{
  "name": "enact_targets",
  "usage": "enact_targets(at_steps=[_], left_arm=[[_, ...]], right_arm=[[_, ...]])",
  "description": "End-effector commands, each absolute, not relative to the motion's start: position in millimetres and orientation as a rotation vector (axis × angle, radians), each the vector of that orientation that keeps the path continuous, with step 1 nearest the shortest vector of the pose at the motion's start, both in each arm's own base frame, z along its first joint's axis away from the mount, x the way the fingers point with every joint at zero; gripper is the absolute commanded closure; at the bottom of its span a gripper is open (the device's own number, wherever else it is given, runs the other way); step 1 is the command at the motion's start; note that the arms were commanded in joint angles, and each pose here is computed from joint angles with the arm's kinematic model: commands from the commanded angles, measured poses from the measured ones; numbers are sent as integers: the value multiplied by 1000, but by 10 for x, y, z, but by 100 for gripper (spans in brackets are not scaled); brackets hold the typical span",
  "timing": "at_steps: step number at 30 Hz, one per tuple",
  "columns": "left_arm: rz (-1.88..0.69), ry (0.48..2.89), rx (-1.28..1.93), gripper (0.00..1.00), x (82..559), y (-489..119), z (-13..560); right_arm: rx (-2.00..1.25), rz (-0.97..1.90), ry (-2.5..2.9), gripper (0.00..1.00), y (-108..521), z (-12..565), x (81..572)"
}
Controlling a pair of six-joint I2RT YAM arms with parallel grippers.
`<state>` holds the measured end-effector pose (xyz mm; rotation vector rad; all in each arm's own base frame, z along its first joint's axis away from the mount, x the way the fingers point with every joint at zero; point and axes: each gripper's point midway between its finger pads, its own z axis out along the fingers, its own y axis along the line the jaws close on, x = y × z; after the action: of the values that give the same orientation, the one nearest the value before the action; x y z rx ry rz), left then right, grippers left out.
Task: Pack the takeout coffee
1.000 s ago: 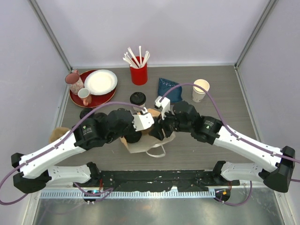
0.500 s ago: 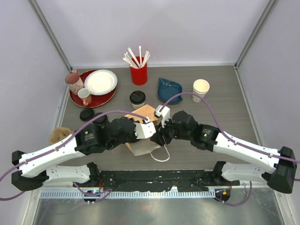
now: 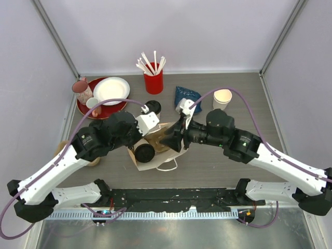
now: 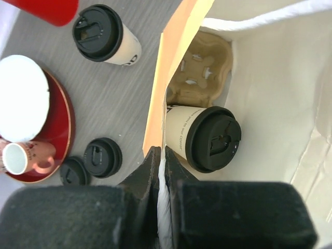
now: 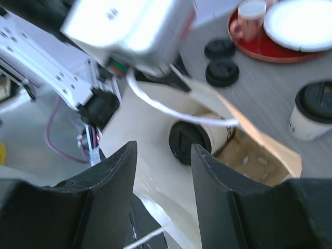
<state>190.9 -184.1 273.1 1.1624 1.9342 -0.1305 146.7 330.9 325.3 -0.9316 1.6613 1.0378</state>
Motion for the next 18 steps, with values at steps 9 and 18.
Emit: enact_targets(at_steps=[9,18], left_arm=[[-385,2153,1042,100,1867,-1613,2746],[-378,2302,844,100,1980,-1252,2613]], right_arm=[[-478,834,1687,50,2810,4168,2311],[-397,744,1945,48,2743,3381,3184]])
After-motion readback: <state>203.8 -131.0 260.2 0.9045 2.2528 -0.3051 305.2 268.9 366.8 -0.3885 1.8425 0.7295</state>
